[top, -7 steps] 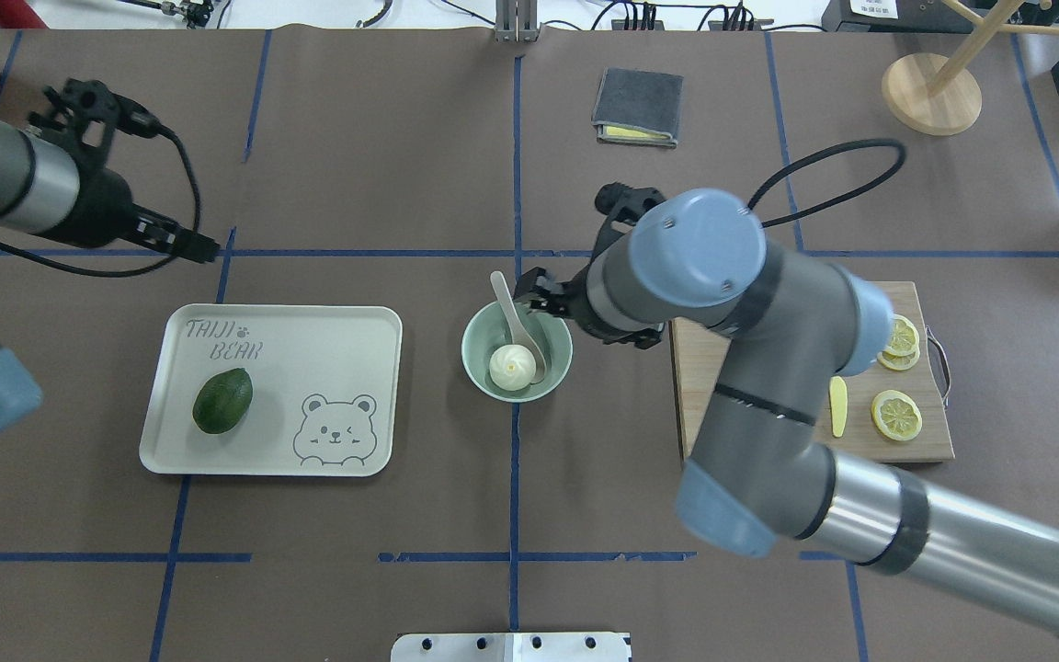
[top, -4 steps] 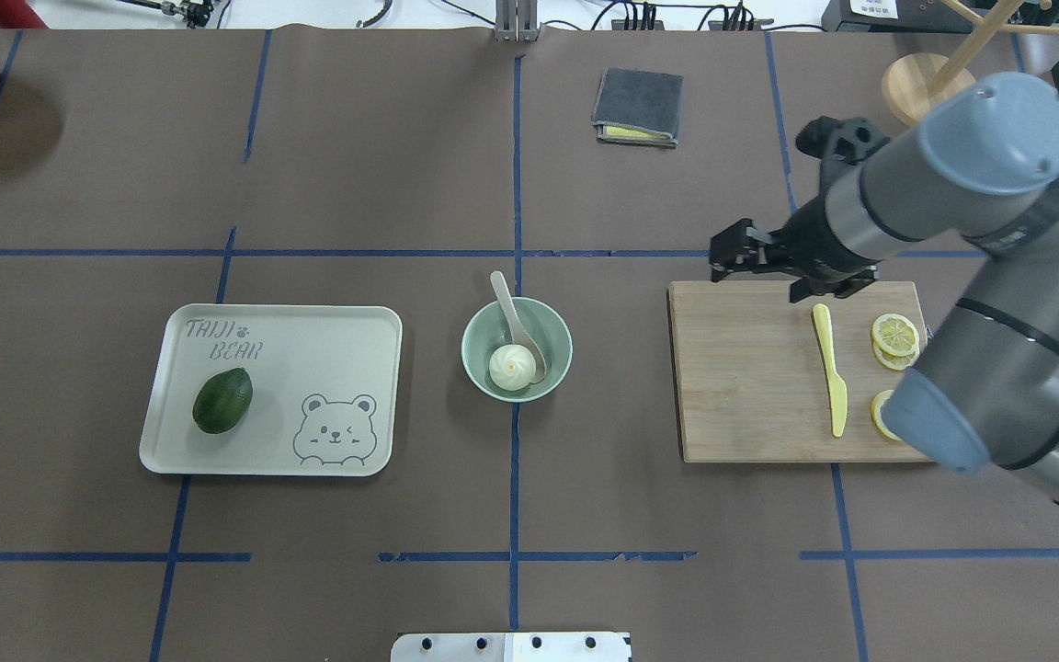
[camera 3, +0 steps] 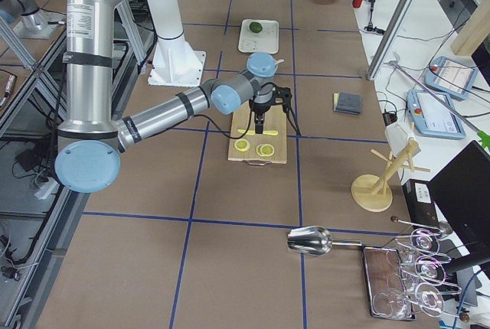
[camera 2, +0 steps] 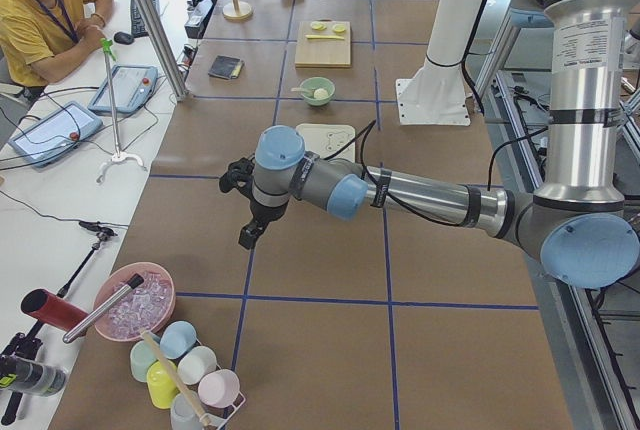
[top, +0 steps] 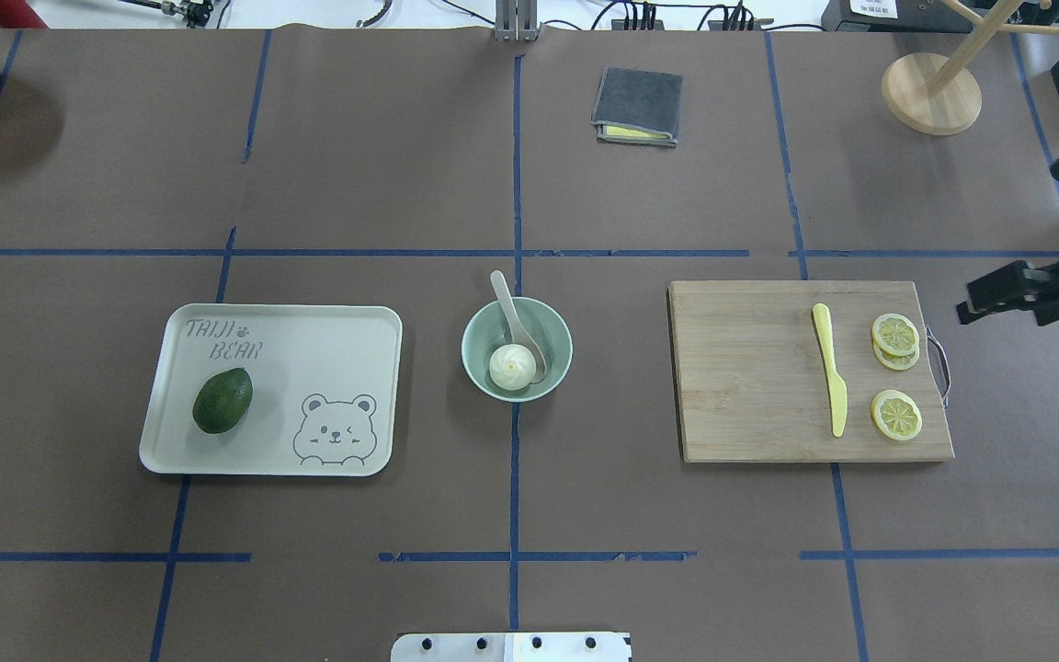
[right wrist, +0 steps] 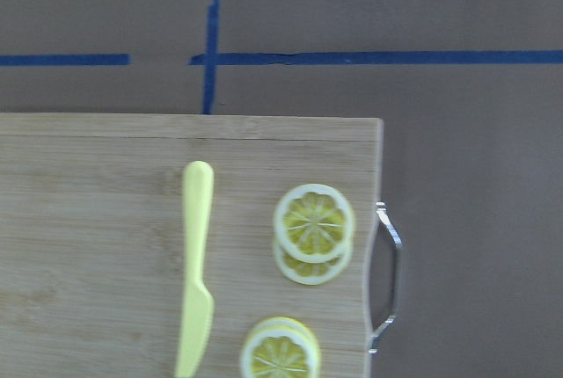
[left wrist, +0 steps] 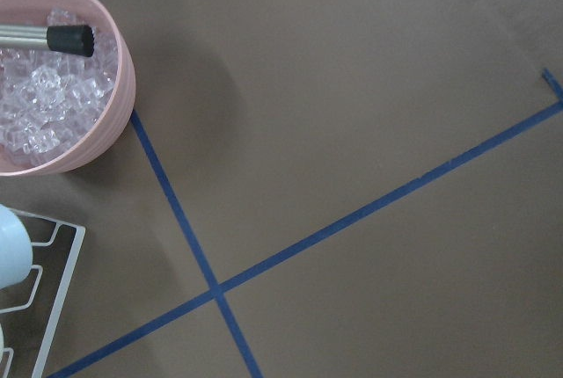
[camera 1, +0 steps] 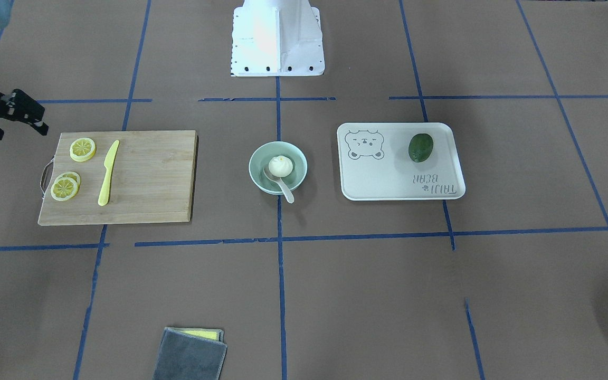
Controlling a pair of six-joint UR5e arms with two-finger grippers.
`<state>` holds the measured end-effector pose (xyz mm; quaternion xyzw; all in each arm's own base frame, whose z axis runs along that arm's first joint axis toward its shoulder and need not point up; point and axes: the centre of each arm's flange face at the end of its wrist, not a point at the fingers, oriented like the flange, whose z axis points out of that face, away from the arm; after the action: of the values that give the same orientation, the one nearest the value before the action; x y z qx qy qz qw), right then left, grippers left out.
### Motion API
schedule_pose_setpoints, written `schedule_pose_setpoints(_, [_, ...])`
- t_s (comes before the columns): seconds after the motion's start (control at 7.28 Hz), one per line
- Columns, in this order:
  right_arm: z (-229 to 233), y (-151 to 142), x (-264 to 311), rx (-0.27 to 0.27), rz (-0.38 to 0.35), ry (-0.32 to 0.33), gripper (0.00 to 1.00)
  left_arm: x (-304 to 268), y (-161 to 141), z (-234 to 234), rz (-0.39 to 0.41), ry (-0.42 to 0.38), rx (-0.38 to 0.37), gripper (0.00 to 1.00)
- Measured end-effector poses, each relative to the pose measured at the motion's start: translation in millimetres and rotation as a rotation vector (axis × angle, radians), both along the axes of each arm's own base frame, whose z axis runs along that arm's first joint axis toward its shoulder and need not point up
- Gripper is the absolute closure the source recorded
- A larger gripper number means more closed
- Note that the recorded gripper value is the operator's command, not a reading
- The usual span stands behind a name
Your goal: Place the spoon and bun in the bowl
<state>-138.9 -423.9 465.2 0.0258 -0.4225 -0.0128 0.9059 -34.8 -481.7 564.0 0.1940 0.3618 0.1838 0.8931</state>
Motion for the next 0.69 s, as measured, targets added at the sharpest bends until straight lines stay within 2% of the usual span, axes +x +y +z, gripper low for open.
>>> schedule_pose_setpoints(0.27, [72, 9, 66, 0.065, -0.066, 0.059, 0.0, -7, 13, 30, 0.006, 0.011, -0.119, 0.0])
schedule_pose_setpoints(0.55, [119, 14, 109, 0.07, -0.102, 0.069, 0.0, -10, 22, 35, -0.005, 0.035, -0.286, 0.0])
schedule_pose_setpoints(0.69, [128, 15, 123, 0.067, -0.113, 0.066, 0.0, -11, 26, 32, -0.011, 0.052, -0.336, 0.0])
